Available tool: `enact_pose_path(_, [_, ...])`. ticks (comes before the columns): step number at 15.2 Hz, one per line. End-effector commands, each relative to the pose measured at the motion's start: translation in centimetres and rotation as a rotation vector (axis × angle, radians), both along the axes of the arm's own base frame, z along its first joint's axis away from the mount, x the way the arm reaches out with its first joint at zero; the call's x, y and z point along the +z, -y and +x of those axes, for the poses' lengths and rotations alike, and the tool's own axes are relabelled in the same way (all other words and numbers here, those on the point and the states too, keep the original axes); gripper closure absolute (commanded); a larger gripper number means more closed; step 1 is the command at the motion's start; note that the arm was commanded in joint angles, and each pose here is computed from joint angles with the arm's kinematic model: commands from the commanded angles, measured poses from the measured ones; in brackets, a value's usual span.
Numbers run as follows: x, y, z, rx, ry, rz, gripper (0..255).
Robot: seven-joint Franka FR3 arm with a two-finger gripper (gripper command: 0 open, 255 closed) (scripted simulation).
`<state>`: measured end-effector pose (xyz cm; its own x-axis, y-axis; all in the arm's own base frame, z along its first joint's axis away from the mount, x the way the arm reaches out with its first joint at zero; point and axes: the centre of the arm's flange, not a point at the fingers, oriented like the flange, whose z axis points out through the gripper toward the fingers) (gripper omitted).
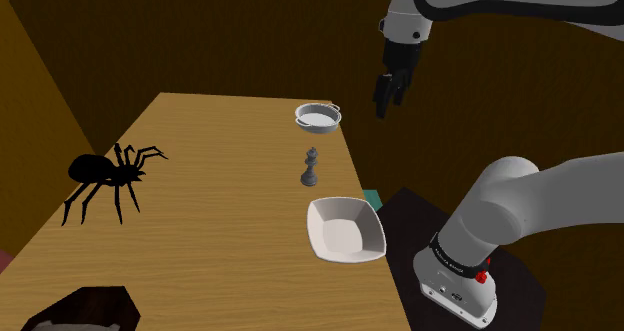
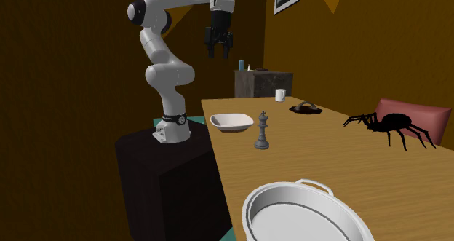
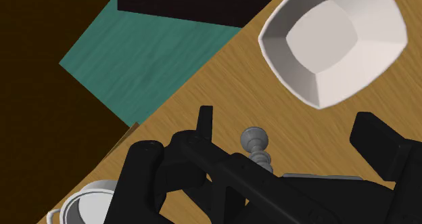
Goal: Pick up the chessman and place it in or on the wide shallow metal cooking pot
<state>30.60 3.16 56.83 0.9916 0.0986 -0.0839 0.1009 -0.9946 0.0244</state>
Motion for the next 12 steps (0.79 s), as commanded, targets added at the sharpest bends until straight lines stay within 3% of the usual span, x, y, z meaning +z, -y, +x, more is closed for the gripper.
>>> enact_pose_path(1, [0.0,0.0,0.0,0.0,0.0,0.0,0])
enact_pose_path(12, [-10.9,-4.2,7.6,-0.078,0.084,-0.037,0])
